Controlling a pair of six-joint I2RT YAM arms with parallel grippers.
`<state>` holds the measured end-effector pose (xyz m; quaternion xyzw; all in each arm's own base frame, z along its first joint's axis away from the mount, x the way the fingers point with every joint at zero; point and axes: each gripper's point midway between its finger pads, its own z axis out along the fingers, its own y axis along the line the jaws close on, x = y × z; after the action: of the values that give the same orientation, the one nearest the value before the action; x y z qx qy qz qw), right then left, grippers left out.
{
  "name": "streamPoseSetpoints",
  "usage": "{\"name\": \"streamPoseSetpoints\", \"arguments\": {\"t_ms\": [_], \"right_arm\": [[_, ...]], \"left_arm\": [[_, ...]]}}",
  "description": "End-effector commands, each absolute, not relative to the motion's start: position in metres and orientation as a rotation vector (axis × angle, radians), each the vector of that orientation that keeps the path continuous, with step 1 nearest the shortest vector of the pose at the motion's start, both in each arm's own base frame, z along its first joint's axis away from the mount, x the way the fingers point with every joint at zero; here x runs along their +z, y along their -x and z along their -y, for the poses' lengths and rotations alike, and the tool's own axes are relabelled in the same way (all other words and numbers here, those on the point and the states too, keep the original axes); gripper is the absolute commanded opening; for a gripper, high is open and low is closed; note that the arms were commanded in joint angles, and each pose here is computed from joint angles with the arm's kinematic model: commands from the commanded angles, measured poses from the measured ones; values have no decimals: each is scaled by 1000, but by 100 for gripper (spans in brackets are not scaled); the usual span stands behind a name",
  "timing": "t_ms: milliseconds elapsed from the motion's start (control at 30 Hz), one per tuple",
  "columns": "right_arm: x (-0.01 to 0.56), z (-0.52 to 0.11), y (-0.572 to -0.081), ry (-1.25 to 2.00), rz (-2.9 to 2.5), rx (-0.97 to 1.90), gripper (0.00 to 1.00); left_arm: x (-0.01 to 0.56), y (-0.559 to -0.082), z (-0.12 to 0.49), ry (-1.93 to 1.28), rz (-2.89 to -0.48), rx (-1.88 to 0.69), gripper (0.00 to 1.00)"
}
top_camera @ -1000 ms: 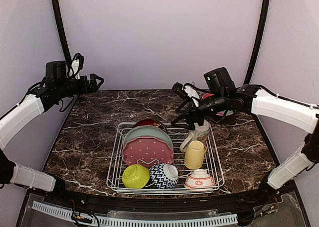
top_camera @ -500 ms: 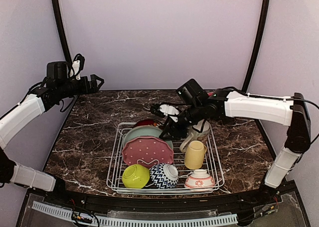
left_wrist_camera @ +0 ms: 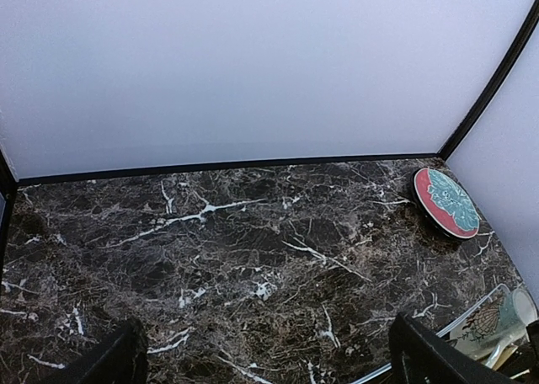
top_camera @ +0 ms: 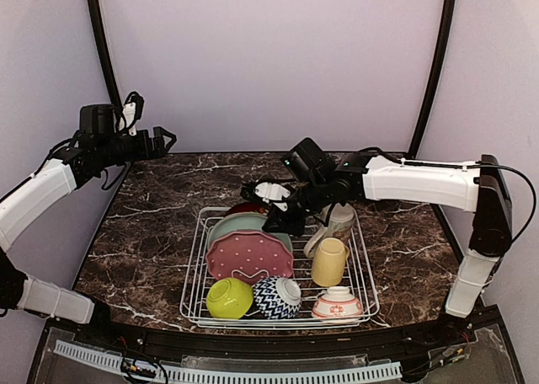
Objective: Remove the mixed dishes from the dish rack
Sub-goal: Grab the plate from the dish rack.
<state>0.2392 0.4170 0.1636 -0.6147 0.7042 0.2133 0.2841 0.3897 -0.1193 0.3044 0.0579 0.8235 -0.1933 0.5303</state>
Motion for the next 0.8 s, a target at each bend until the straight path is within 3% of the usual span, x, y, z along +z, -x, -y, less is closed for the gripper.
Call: {"name": "streamPoseSetpoints", "arguments": {"t_ms": [0, 167, 767], "right_arm": [[169, -426, -239, 1667, -1848, 552, 10], [180, -426, -232, 1672, -1826, 566, 0], [266, -408, -233, 1469, -1688, 484, 0]], "left_arm": [[314, -388, 123, -153, -1950, -481, 99], [313, -389, 124, -153, -1953, -488, 99], [310, -390, 126, -153, -1959, -500, 99]]}}
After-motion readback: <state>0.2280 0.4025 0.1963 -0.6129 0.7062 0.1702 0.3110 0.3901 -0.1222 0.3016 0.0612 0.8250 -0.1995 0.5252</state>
